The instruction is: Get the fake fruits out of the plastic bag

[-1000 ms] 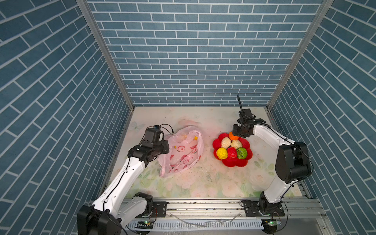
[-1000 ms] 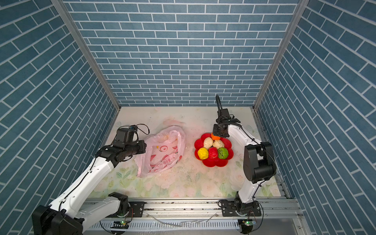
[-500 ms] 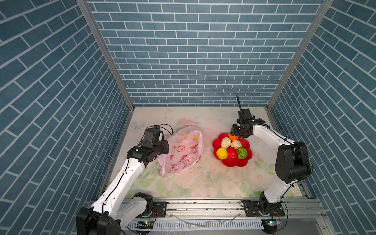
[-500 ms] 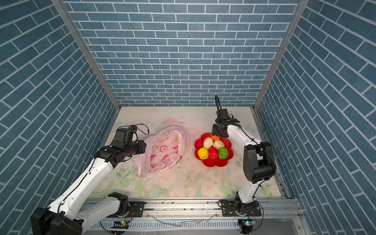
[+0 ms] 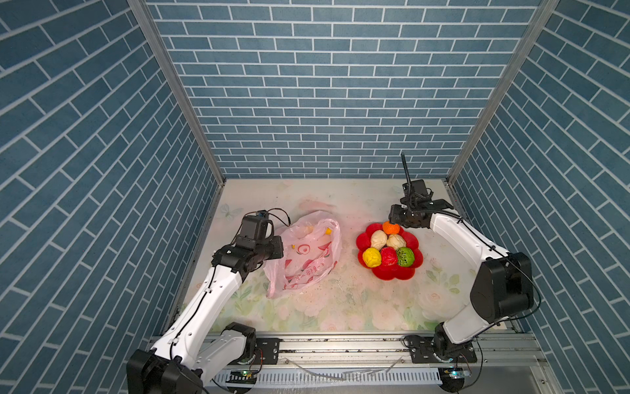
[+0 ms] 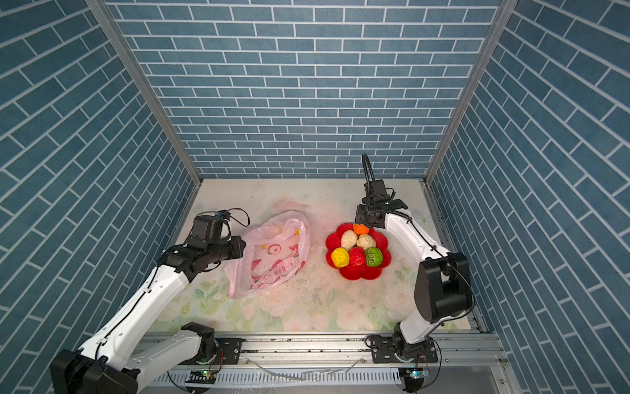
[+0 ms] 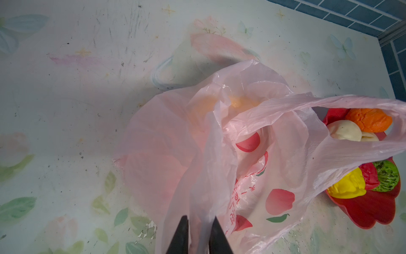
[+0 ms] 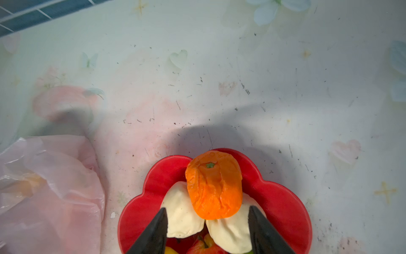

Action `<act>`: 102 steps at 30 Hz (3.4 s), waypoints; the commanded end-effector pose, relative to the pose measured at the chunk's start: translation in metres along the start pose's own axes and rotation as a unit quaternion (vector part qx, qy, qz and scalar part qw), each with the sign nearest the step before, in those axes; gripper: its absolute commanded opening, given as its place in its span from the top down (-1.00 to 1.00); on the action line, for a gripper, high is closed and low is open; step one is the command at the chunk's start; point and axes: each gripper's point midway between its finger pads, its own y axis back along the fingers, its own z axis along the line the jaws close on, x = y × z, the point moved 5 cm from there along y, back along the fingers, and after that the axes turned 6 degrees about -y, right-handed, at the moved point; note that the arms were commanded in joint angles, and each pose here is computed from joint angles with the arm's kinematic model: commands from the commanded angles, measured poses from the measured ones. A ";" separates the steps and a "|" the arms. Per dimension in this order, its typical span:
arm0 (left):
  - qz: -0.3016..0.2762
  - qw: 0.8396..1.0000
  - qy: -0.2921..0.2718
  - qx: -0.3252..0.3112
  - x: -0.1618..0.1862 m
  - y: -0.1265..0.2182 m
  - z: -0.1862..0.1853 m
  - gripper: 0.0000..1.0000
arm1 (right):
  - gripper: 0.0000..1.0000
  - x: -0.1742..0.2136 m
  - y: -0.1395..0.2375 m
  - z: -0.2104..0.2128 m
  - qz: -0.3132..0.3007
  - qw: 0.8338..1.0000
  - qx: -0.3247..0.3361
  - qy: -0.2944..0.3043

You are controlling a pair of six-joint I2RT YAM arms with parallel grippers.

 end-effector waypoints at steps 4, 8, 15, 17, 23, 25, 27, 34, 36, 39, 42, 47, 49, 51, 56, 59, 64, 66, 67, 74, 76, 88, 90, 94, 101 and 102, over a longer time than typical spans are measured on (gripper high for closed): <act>0.013 1.000 -0.005 0.010 -0.003 0.002 -0.003 0.55 | -0.13 0.019 0.048 0.003 -0.035 0.999 0.010 0.010; 0.018 1.000 -0.007 0.011 -0.003 0.004 -0.004 0.55 | -0.01 0.034 0.075 0.027 -0.065 0.997 -0.025 0.020; 0.009 1.000 -0.005 0.007 -0.006 0.017 -0.004 0.63 | 0.32 0.076 0.096 0.083 -0.105 0.988 -0.102 0.046; 0.005 1.000 0.000 0.007 -0.007 0.020 -0.004 0.64 | 0.37 0.092 0.097 0.101 -0.115 0.984 -0.115 0.071; -0.015 0.999 0.024 0.018 -0.011 0.028 -0.007 0.65 | 0.41 0.142 0.091 0.157 -0.139 0.966 -0.172 0.136; -0.022 0.999 0.034 0.026 -0.013 0.030 -0.009 0.65 | 0.41 0.158 0.087 0.177 -0.137 0.959 -0.193 0.156; -0.028 0.998 0.041 0.032 -0.015 0.032 -0.011 0.65 | 0.41 0.171 0.083 0.195 -0.134 0.953 -0.211 0.169; -0.034 0.998 0.048 0.039 -0.019 0.037 -0.014 0.65 | 0.52 0.199 0.051 0.232 -0.106 0.944 -0.245 0.192; -0.035 0.997 0.047 0.040 -0.019 0.038 -0.014 0.65 | 0.59 0.204 0.043 0.240 -0.100 0.941 -0.251 0.205; -0.035 0.998 0.045 0.040 -0.019 0.039 -0.014 0.65 | 0.60 0.212 0.031 0.252 -0.089 0.934 -0.262 0.224; -0.034 0.998 0.045 0.043 -0.016 0.040 -0.014 0.65 | 0.60 0.217 0.017 0.263 -0.076 0.933 -0.262 0.233; -0.033 0.997 0.043 0.053 -0.012 0.042 -0.016 0.64 | 0.58 0.223 -0.006 0.281 -0.049 0.935 -0.271 0.225; -0.031 0.997 0.043 0.057 -0.010 0.042 -0.016 0.65 | 0.56 0.224 -0.017 0.286 -0.041 0.937 -0.273 0.217; -0.028 0.997 0.044 0.063 -0.007 0.041 -0.017 0.64 | 0.54 0.224 -0.025 0.292 -0.034 0.938 -0.275 0.209; -0.021 0.996 0.044 0.068 -0.002 0.038 -0.017 0.65 | 0.46 0.226 -0.040 0.304 -0.021 0.940 -0.280 0.194; -0.018 0.996 0.043 0.071 0.002 0.038 -0.017 0.64 | 0.40 0.228 -0.047 0.309 -0.014 0.942 -0.279 0.187; -0.005 0.997 0.040 0.070 0.013 0.037 -0.015 0.64 | 0.28 0.226 -0.055 0.313 -0.016 0.946 -0.272 0.177; -0.002 0.997 0.041 0.069 0.017 0.036 -0.014 0.65 | 0.26 0.225 -0.058 0.314 -0.017 0.948 -0.268 0.173; 0.001 0.997 0.042 0.070 0.020 0.035 -0.013 0.65 | 0.26 0.225 -0.060 0.315 -0.017 0.949 -0.267 0.170; 0.004 0.996 0.043 0.082 0.025 0.033 -0.015 0.64 | 0.25 0.220 -0.069 0.315 -0.021 0.957 -0.247 0.151; 0.004 0.996 0.043 0.084 0.026 0.034 -0.015 0.65 | 0.25 0.218 -0.071 0.313 -0.023 0.960 -0.238 0.143; 0.011 0.994 0.037 0.098 0.030 0.039 -0.018 0.64 | 0.13 0.220 -0.097 0.313 -0.010 0.973 -0.208 0.103; 0.011 0.994 0.038 0.100 0.030 0.039 -0.019 0.64 | 0.13 0.221 -0.100 0.312 -0.009 0.974 -0.205 0.099; 0.009 0.994 0.039 0.104 0.030 0.040 -0.020 0.64 | 0.13 0.222 -0.106 0.310 -0.012 0.976 -0.195 0.094; 0.018 0.992 0.040 0.118 0.030 0.039 -0.023 0.64 | 0.13 0.223 -0.113 0.308 -0.016 0.977 -0.194 0.081; 0.019 0.992 0.041 0.120 0.030 0.039 -0.024 0.64 | 0.13 0.223 -0.113 0.309 -0.017 0.977 -0.196 0.081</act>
